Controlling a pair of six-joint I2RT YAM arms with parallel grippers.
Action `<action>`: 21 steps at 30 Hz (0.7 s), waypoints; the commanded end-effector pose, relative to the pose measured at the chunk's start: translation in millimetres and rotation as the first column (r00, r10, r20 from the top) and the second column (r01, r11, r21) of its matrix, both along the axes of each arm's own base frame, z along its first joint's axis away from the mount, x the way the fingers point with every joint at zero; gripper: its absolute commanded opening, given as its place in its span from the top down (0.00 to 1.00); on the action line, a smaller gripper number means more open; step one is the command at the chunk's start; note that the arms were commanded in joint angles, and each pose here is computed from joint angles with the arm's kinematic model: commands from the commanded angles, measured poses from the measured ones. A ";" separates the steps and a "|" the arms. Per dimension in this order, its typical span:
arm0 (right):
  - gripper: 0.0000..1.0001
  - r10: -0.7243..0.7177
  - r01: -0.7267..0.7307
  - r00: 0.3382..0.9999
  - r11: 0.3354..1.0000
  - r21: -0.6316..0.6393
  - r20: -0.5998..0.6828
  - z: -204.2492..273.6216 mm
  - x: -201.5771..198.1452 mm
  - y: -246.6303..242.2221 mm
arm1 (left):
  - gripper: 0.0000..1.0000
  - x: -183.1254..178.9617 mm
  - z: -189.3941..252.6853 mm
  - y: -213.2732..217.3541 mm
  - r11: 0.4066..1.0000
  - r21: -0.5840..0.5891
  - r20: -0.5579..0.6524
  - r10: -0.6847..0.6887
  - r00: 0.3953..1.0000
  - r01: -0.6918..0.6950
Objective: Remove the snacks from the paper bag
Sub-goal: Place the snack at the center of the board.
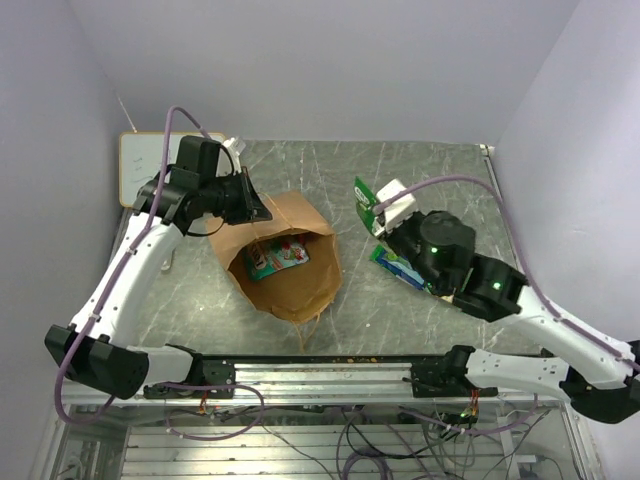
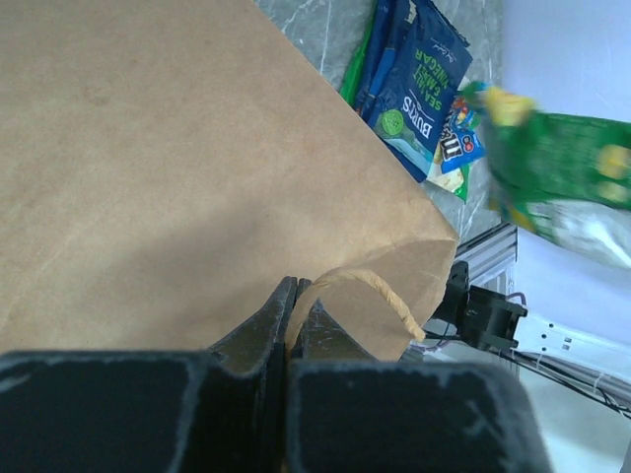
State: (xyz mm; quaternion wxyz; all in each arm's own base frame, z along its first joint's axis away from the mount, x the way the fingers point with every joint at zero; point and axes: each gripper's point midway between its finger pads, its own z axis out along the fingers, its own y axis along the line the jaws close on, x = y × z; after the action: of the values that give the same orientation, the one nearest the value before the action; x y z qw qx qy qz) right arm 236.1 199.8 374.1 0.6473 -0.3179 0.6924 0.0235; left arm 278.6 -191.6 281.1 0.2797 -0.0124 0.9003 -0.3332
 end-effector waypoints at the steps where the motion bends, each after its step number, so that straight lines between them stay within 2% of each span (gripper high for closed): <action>1: 1.00 -0.044 0.073 0.987 0.979 -0.190 0.152 -17.3 34.1 -27.8 | 0.93 2.5 17.6 6.0 1.000 0.011 0.061 0.019 0.998 -0.020; 5: 1.00 -0.005 0.030 0.997 0.948 -0.317 0.077 -72.0 63.5 -49.7 | 0.93 5.7 13.9 1.3 1.000 0.008 0.054 -0.008 0.998 0.008; 13: 1.00 -0.035 0.052 0.998 0.915 -0.401 0.051 -129.5 116.4 -111.9 | 0.93 10.2 10.1 -10.3 0.997 -0.024 0.057 -0.070 0.996 0.072; 17: 1.00 0.073 -0.015 0.990 0.906 -0.423 0.121 -130.2 128.0 -117.6 | 0.93 9.9 3.8 -10.1 0.996 -0.011 0.054 -0.089 0.995 0.090; 21: 1.00 0.124 -0.055 0.984 0.891 -0.452 0.125 -132.9 141.4 -118.9 | 0.93 3.9 -0.8 -12.6 0.991 -0.014 0.021 -0.130 0.991 0.130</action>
State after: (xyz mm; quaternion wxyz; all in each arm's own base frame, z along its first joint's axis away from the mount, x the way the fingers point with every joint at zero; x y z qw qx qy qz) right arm 356.8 61.3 200.7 0.5412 -0.4445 0.7014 -0.1325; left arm 282.8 -198.7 274.5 0.2673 0.0193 0.9010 -0.3411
